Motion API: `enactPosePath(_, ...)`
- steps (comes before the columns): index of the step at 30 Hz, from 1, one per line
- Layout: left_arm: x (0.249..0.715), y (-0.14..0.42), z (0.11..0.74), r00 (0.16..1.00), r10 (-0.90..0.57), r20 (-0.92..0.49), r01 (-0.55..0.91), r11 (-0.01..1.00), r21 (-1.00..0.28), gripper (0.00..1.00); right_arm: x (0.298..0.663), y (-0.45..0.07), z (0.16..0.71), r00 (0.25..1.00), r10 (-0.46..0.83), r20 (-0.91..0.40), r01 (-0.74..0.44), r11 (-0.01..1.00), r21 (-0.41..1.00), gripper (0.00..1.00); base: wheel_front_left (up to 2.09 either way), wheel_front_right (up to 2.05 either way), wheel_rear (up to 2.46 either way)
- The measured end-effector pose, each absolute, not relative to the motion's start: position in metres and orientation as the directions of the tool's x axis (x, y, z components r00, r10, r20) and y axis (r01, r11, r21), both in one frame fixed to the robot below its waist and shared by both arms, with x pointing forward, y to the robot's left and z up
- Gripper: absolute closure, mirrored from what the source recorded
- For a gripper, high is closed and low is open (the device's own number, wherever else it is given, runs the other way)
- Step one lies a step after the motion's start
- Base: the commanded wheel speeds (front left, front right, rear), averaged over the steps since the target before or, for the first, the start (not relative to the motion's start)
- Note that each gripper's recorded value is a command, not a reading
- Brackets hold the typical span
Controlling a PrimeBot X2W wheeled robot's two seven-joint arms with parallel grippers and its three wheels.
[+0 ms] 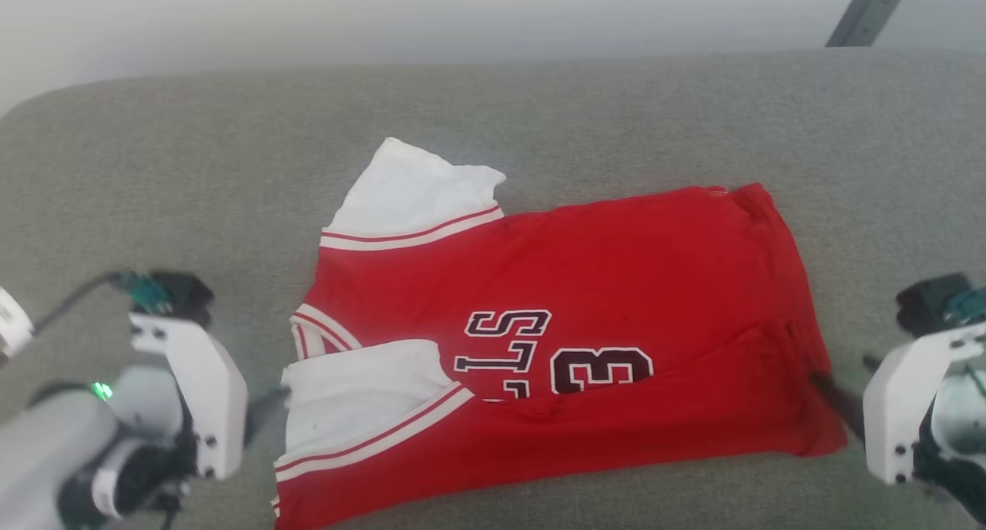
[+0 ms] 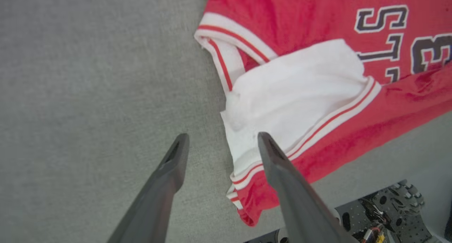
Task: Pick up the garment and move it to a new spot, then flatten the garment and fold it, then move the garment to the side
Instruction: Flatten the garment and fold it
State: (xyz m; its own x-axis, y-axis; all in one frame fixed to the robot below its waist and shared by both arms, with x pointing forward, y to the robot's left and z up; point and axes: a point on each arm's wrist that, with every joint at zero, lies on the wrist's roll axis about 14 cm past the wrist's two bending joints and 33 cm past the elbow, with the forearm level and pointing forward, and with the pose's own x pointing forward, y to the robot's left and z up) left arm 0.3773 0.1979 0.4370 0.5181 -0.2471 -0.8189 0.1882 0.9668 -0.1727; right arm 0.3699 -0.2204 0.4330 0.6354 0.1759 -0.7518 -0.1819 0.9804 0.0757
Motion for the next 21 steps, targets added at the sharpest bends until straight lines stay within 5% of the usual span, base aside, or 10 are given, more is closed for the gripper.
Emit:
enactPosePath(10, 0.467, 0.178, 0.494, 0.669, -0.301, -0.68, 0.32, 0.942, -0.102, 0.0, 0.428, -0.228, 0.529, 0.95, 0.102, -0.296, -0.104, 0.995, 0.009, 0.0, 0.0, 0.0, 0.0)
enactPosePath(16, 0.527, 0.161, 0.506, 0.715, -0.348, -0.607, 0.376, 0.923, -0.087, 0.0, 0.446, -0.23, 0.566, 0.998, 0.051, -0.03, -0.052, 0.998, -0.037, 0.0, 0.0, 0.0, 0.0)
enactPosePath(21, 0.567, 0.146, 0.494, 0.707, -0.381, -0.597, 0.41, 0.907, -0.093, 0.0, 0.454, -0.231, 0.555, 1.0, 0.012, 0.022, -0.011, 1.0, -0.025, 0.0, 0.0, 0.0, 0.0)
